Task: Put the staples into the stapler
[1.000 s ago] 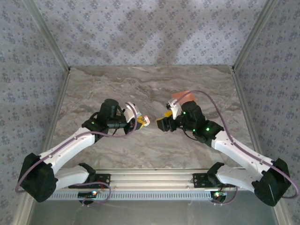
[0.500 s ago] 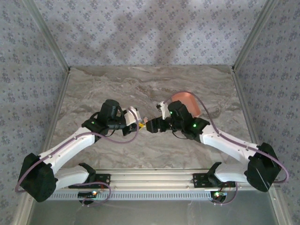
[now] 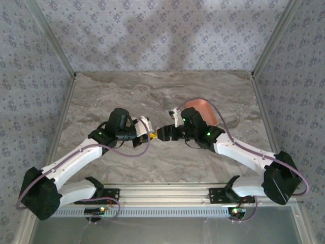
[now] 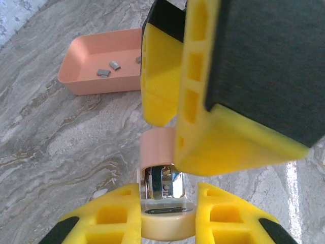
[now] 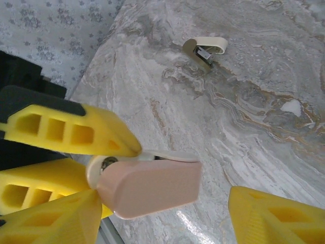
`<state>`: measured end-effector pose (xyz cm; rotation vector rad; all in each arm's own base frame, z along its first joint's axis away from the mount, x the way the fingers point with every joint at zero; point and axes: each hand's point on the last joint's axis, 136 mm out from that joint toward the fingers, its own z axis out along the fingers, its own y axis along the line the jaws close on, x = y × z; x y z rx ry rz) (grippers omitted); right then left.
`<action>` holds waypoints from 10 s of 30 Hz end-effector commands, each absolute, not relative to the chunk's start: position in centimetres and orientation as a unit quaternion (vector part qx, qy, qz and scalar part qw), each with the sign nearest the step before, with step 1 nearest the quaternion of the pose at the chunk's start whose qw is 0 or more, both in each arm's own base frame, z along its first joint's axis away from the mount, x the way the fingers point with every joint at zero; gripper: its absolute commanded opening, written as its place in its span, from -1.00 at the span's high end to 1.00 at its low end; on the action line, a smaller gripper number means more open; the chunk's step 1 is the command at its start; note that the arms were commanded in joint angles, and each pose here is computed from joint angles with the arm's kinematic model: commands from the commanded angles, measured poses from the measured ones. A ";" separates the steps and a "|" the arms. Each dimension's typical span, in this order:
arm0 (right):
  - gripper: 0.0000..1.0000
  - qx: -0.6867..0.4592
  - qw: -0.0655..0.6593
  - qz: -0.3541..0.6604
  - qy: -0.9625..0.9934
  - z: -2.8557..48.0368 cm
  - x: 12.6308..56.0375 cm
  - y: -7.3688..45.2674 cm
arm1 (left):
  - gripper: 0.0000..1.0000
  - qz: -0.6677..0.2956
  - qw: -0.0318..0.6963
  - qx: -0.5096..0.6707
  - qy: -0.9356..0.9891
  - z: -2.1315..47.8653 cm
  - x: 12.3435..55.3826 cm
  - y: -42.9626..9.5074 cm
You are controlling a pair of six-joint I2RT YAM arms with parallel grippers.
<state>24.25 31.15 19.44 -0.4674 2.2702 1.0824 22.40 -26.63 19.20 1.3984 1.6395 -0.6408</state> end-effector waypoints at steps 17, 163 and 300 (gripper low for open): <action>-0.39 0.028 0.306 0.512 0.802 20.3 27.4 24.3 | 1.00 -0.327 0.517 0.480 0.629 23.1 22.8 -27.8; 0.80 -0.091 0.253 0.437 0.859 24.5 29.9 28.4 | 0.32 -0.429 0.294 0.331 0.787 22.1 24.9 -34.0; -0.01 0.076 0.372 0.332 0.863 21.3 27.0 16.3 | -0.23 -0.187 0.328 -0.040 0.925 10.3 36.4 -30.6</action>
